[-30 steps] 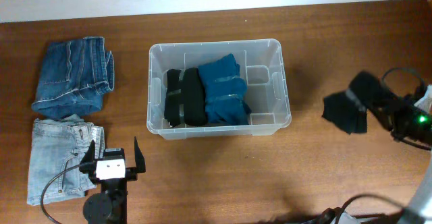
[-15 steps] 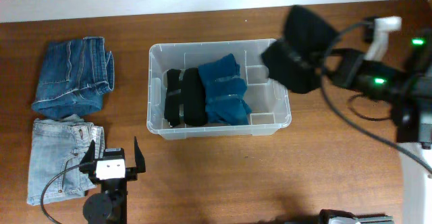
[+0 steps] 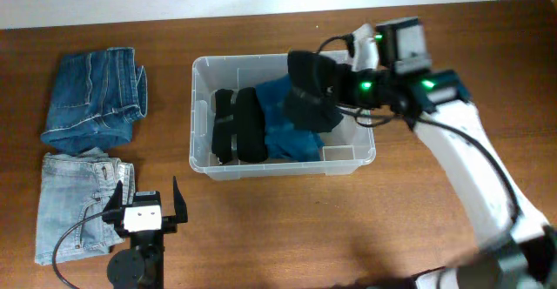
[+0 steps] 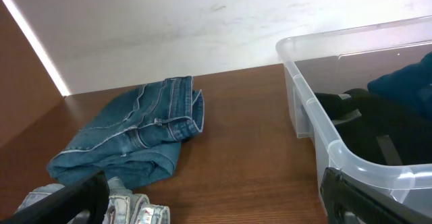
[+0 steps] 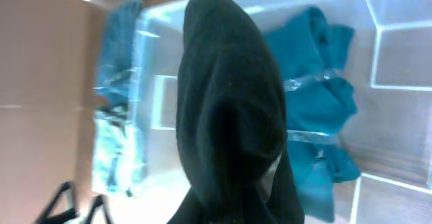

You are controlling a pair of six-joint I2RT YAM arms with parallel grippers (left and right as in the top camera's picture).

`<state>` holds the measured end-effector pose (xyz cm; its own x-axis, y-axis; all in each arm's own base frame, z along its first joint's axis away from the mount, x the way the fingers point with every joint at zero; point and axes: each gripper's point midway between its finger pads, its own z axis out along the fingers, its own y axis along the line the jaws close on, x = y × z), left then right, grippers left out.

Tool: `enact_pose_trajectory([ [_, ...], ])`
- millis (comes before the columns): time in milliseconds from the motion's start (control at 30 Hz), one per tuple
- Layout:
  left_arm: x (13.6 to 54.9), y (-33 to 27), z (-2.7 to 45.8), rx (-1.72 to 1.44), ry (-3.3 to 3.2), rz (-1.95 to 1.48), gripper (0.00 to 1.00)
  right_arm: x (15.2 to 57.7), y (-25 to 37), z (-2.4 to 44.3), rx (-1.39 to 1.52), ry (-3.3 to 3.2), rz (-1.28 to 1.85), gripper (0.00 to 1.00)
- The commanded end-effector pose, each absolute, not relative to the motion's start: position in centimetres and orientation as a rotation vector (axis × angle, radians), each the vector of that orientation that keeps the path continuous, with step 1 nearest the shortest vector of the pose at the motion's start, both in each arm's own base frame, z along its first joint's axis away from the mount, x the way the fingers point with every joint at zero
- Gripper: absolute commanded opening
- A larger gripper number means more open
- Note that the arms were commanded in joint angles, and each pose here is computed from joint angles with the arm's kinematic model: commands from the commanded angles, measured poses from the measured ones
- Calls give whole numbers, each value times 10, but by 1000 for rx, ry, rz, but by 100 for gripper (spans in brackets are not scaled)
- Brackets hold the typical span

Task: Pack container
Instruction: 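Lift the black garment and lower it into the box's right side, then push the black garment down into the box with the right gripper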

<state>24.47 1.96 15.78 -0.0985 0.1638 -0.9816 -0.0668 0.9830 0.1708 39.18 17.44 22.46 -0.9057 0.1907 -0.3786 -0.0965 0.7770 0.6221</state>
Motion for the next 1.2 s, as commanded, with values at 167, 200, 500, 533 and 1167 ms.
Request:
enact_pose_trajectory([
  [167, 245, 19, 156, 76, 1658, 195, 100, 420, 139, 187, 199, 2597, 645, 6],
  [200, 245, 19, 156, 76, 1658, 195, 100, 421, 135, 185, 210, 2598, 610, 9],
  [500, 245, 19, 156, 76, 1658, 195, 100, 417, 132, 178, 188, 2627, 576, 32],
  [533, 245, 19, 156, 76, 1658, 195, 100, 417, 131, 178, 191, 2628, 568, 41],
  [1167, 245, 19, 156, 76, 1658, 195, 100, 419, 118, 180, 184, 2649, 225, 19],
])
